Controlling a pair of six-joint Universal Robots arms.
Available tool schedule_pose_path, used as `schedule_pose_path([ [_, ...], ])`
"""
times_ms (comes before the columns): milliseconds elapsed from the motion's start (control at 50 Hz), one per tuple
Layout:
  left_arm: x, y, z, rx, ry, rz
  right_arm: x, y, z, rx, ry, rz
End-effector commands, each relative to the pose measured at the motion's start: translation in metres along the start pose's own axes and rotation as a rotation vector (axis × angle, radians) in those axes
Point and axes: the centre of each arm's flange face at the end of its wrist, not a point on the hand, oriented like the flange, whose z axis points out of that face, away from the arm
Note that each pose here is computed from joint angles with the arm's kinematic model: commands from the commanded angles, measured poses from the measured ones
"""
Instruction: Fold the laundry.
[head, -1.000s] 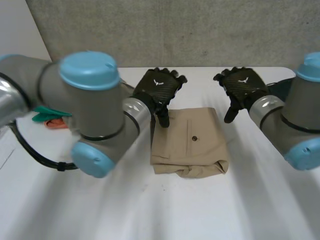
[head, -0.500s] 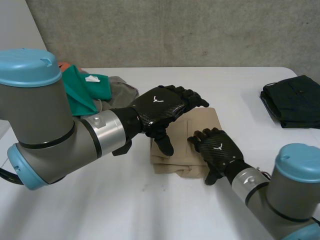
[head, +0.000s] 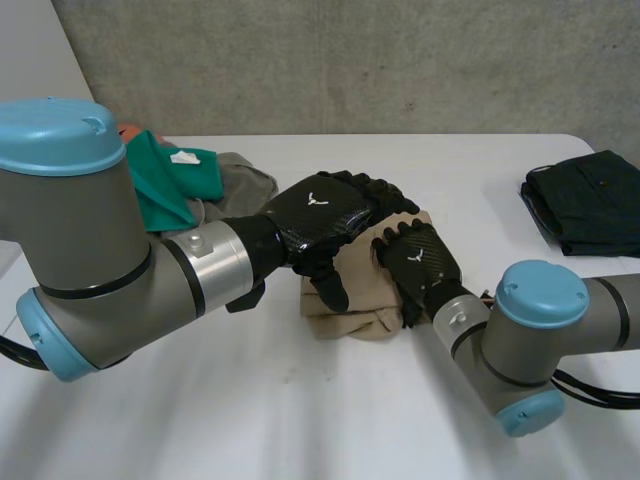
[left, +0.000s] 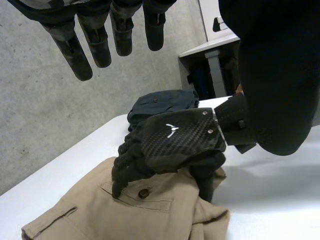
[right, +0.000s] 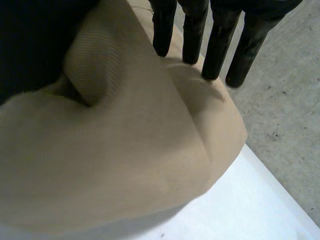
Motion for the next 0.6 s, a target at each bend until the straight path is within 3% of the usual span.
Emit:
schedule_pose_path([
  [20, 0.0, -0.002, -0.001, 0.004, -0.001, 0.003, 0.003, 0.002, 0.017, 0.018, 0.011, -0.003],
  [280, -0.003, -0.013, -0.007, 0.031, -0.018, 0.012, 0.042, -0.027, 0.033, 0.098, 0.079, 0.006],
  [600, -0.014, -0.025, -0.014, 0.063, -0.055, -0.005, 0.19, -0.066, 0.072, 0.4, 0.203, -0.152],
])
